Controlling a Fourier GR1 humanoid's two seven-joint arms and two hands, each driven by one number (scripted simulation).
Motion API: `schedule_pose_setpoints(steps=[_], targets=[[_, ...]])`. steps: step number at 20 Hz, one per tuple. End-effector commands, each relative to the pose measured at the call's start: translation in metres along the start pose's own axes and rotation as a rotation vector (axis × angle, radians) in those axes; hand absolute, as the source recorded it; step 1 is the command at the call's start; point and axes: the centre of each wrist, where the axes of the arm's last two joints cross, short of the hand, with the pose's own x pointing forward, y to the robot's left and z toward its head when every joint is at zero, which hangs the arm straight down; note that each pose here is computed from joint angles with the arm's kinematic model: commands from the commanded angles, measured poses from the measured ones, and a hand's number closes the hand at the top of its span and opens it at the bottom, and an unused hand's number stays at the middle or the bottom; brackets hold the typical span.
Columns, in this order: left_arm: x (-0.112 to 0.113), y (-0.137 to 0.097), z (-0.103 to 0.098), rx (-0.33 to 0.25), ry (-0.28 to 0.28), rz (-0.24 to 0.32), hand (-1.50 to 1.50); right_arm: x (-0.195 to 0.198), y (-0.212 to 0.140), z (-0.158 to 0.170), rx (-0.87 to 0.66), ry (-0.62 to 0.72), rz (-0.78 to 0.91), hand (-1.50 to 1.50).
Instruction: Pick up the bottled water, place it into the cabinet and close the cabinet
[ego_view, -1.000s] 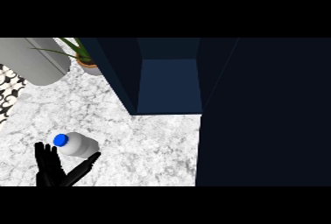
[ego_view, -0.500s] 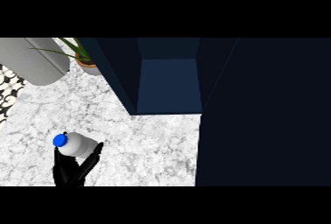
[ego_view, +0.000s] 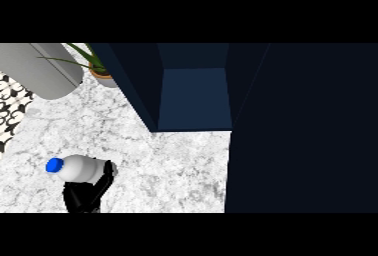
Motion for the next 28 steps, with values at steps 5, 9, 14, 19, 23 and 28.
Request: schedule_pose_setpoints(steps=[5,9,14,19,23,28], targets=[[-0.007,-0.035,0.005,-0.538,0.149,0.040,1.50,0.017,0.002,-0.005,0.016,-0.049,-0.010,-1.50],[-0.008,-0.030,-0.001,-0.637,0.147,0.079,1.50,0.020,-0.002,-0.007,0.018,-0.025,0.005,-1.50],[-0.005,-0.070,-0.009,-0.707,0.156,0.098,1.50,0.028,0.009,-0.010,-0.009,-0.023,-0.018,-1.50],[0.007,-0.085,-0.006,-0.745,0.179,0.130,1.50,0.018,0.000,0.003,0.000,-0.006,0.003,-1.50],[0.019,-0.127,-0.006,-0.763,0.193,0.130,1.50,0.021,-0.003,-0.002,0.004,-0.024,-0.012,-1.50],[0.051,-0.172,0.004,-0.810,0.181,0.117,1.50,0.028,0.004,0.000,-0.006,-0.030,-0.028,-1.50]])
